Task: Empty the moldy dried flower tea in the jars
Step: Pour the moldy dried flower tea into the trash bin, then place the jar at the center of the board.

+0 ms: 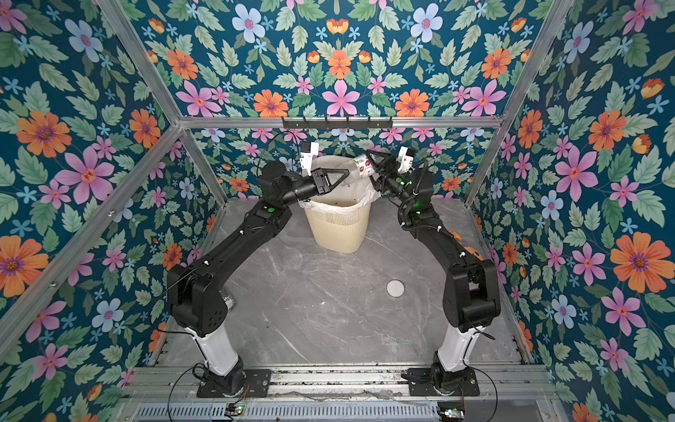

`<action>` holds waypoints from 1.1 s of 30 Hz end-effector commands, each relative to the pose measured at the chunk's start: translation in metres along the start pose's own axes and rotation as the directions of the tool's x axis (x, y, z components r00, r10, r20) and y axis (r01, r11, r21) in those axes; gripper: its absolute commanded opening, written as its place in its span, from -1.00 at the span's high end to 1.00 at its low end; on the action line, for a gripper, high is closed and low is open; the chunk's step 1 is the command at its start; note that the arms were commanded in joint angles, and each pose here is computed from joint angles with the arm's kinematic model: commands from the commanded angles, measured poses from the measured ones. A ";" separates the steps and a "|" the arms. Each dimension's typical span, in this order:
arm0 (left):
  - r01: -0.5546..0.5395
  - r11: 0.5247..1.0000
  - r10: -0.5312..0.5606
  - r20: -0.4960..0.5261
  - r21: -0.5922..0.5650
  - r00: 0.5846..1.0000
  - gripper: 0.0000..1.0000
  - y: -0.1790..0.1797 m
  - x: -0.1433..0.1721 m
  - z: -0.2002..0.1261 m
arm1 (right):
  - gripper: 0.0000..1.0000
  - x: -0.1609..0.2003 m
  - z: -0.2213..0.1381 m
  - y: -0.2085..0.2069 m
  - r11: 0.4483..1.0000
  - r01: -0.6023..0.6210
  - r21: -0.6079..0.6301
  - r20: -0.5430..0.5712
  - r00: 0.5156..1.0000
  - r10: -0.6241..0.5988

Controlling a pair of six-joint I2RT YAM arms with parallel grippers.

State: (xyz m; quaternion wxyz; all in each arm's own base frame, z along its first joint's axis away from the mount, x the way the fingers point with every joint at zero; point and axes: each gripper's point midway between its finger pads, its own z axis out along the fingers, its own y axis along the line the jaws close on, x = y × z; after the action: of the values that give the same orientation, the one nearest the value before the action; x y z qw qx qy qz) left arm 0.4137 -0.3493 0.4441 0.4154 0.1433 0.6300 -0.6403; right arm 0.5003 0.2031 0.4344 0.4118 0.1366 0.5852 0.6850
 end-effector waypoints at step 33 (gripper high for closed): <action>-0.190 0.784 -0.148 -0.475 -0.591 0.867 1.00 -0.010 0.162 -0.132 | -0.89 -0.022 -0.168 0.031 0.676 0.498 0.544 -0.017 0.811 -0.584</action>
State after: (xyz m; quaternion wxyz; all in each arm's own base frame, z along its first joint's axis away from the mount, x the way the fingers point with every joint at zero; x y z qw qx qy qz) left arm 0.2711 -0.3179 0.3623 0.3019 0.1856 0.8257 -0.4390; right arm 0.3935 0.0782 0.4358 0.5870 0.1258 0.7064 0.3750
